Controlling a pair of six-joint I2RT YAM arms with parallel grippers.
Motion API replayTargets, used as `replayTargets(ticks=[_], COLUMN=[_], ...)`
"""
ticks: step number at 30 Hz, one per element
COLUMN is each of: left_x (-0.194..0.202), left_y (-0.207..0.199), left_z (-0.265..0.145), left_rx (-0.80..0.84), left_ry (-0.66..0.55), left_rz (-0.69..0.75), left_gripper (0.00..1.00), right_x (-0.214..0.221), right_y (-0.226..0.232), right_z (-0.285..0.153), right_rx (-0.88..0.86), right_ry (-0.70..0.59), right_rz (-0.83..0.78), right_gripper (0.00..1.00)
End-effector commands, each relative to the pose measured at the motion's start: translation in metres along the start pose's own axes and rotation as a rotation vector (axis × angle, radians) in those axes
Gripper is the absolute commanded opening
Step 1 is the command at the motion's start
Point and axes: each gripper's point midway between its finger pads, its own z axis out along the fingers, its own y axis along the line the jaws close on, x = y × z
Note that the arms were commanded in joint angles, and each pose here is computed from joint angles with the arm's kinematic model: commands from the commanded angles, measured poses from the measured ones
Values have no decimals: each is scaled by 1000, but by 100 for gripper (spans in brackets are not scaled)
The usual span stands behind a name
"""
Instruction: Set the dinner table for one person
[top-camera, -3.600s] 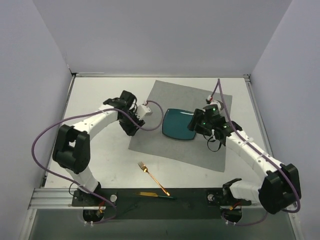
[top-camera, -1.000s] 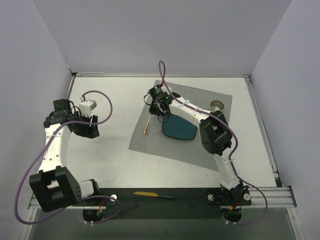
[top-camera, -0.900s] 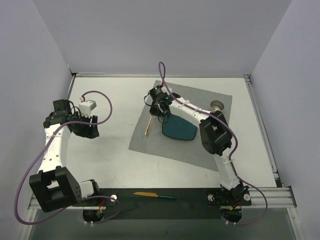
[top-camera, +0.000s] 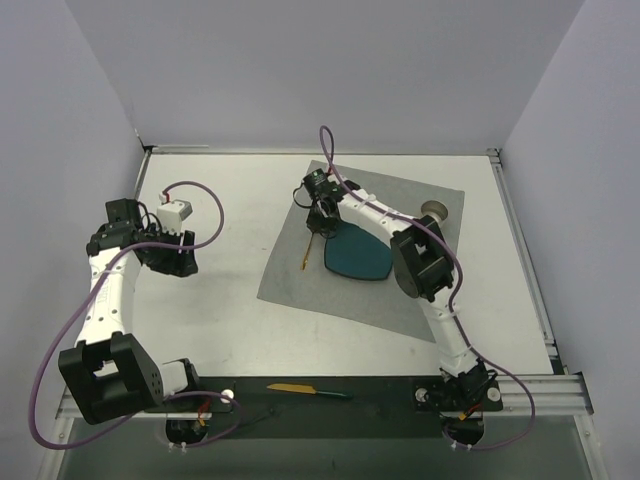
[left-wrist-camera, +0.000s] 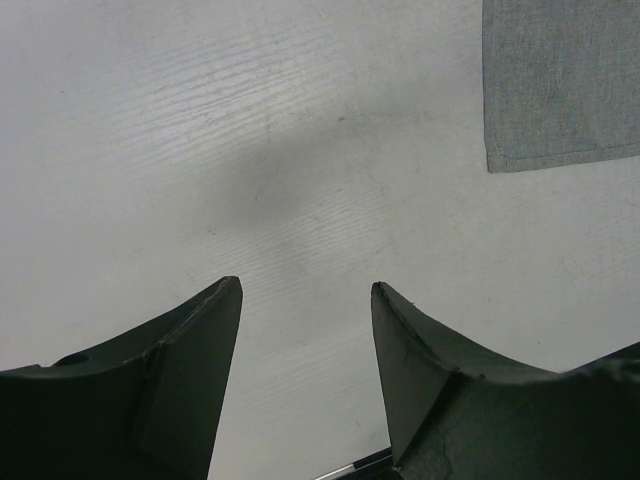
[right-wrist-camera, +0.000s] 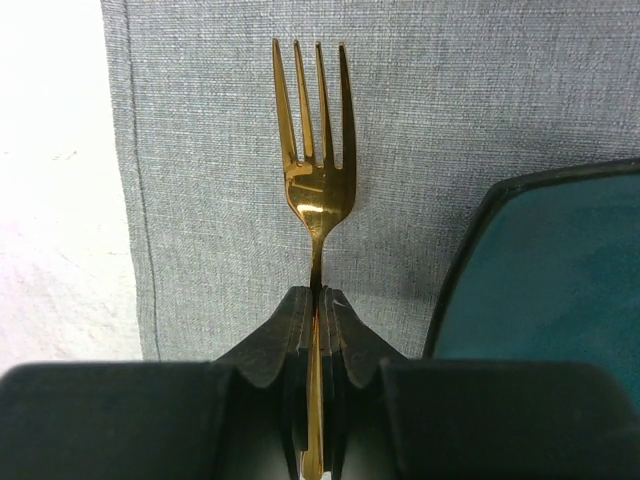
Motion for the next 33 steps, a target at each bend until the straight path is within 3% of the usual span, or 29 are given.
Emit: replayTargets(ticks=[1, 6, 10, 13, 18, 23, 26, 28, 30, 33], left_x=[-12, -12, -12, -12, -13, -13, -12, -11, -12, -14], left_y=[2, 2, 1, 2, 2, 2, 1, 2, 0, -4], left_z=[-4, -5, -5, -5, -7, -9, -10, -11, -13, -18], left_rx=[0, -5, 0, -1, 0, -2, -4, -5, 0, 7], left_ry=[-43, -42, -43, -43, -47, -51, -47, -49, -57, -75], left_rz=[12, 15, 15, 13, 11, 14, 19, 22, 23, 27], left_gripper=[65, 65, 65, 65, 65, 65, 65, 65, 65, 65], right_x=[3, 7, 8, 4, -24, -34, 14, 73, 135, 195], right_y=[-7, -11, -11, -8, 15, 53, 62, 64, 38, -5], right_z=[5, 7, 5, -6, -56, -143, -188, -205, -218, -228], right_rx=[29, 43, 33, 19, -46, -175, -282, -388, -441, -466], right_ry=[28, 35, 46, 34, -78, -229, -216, -130, -34, 77], right_rz=[0, -8, -6, -7, -78, -383, -680, -841, -988, -1066], right_gripper=[0, 0, 25, 32, 41, 47, 50, 50, 50, 50])
